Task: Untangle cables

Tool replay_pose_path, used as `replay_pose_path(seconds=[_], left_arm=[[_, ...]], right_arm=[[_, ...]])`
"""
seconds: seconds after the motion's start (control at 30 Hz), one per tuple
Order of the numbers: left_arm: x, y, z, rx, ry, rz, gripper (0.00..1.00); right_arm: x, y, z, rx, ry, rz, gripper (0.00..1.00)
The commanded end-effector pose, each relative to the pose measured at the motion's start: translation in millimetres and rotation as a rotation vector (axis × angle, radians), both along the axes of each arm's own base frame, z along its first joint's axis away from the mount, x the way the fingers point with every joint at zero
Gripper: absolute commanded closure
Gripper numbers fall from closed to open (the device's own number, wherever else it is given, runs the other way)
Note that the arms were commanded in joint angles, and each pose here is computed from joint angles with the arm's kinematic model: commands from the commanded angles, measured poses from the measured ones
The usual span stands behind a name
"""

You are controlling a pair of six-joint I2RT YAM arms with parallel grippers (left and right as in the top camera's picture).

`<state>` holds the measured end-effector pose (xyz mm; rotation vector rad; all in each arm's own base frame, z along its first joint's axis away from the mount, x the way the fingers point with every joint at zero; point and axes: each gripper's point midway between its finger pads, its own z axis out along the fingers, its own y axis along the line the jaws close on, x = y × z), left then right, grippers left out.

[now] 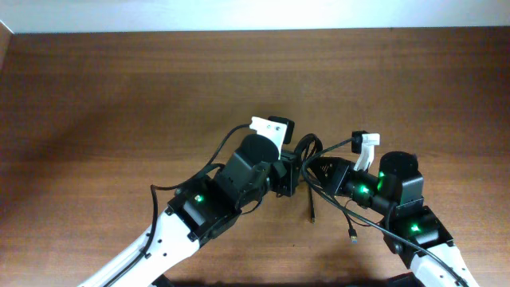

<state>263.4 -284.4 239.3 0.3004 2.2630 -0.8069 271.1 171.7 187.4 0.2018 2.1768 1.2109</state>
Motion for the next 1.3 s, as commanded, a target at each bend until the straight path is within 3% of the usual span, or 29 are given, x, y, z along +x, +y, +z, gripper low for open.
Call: replay_pose_path(seconds=[0.0, 0.4, 0.6, 0.63, 0.7, 0.73, 1.03, 1.27], left_arm=[[-8.0, -7.5, 17.4, -0.049, -0.018, -0.066, 1.0], [-17.5, -24.1, 32.9, -0.132, -0.029, -0.157, 1.0], [-17.5, -24.2, 32.4, -0.131, -0.027, -0.158, 1.0], [-17.4, -24.2, 32.5, -0.131, -0.027, -0.157, 1.0], [-17.4, -24.0, 32.2, -0.13, -0.027, -0.157, 1.0], [-17.5, -23.8, 31.8, -0.128, -0.026, -0.157, 1.0], [-6.2, -0.8, 10.1, -0.011, -0.01, -0.036, 1.0], [2.9, 30.1, -11.3, 0.135, -0.002, 0.095, 0.97]], right_arm=[[6.7, -2.2, 9.7, 0.015, -0.02, -0.027, 0.86], [9.6, -1.1, -1.6, 0.004, 0.016, -0.026, 0.86], [10.2, -0.7, -2.9, 0.004, 0.02, -0.024, 0.8], [10.2, -0.7, -2.9, 0.004, 0.02, -0.024, 0.81], [10.0, -0.5, -2.8, 0.004, 0.02, -0.023, 0.96], [9.6, 0.0, -2.7, 0.006, 0.02, -0.02, 0.96], [4.1, 4.6, 2.2, 0.021, 0.009, 0.021, 0.96], [-9.5, 7.1, 33.5, 0.061, -0.093, 0.064, 0.96]])
